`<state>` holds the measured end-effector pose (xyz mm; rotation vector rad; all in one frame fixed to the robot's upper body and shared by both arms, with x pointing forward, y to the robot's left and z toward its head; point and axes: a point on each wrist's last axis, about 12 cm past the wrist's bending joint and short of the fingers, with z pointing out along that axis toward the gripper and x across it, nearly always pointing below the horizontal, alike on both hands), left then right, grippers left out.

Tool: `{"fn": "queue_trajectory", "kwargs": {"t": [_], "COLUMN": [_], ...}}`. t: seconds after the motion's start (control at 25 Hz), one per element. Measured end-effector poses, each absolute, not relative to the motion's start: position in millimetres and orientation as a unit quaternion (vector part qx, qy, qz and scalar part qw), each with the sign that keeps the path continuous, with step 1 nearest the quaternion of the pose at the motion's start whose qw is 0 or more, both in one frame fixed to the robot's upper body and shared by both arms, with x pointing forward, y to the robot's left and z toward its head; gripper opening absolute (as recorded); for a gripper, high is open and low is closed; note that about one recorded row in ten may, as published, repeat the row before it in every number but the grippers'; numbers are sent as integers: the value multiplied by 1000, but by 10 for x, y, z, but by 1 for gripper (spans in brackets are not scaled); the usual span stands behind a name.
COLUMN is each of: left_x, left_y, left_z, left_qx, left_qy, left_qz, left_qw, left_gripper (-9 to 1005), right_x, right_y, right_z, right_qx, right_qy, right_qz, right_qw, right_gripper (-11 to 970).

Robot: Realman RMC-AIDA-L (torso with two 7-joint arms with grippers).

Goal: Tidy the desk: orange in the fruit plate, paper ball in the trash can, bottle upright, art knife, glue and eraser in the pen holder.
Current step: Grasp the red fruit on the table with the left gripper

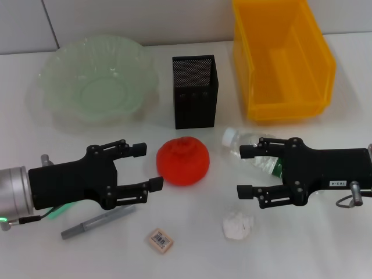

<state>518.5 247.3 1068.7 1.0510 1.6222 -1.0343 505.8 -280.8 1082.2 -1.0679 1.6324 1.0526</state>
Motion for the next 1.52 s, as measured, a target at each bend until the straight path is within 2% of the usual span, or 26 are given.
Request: {"fn": "queue_trajectory", "kwargs": {"t": [0.48,0.92,1.28,1.52], "left_x": [5313,5572,5652,5699], "left_y": [2314,1948,1864,1837], "left_z": [10658,10478,10416,10410], "left_qx": [432,457,458,441], "left_qy": [663,671,691,710], "left_qz": [-389,-338,-319,-319], "left_qw": [471,477,460,447], "left_gripper": [805,802,763,729], "right_x": [5011,4866,4862,4874], "right_y": [-2840,-3048,-3050,-3075], "right_z": [10847,11032,11028,10930], "right_qx": [-425,-392,-391,-401], "right_qy": [652,611,612,649], "right_qz": [436,433,432,410], "right_qw": [453,534,535,499], "right_gripper": [839,839,838,838]}}
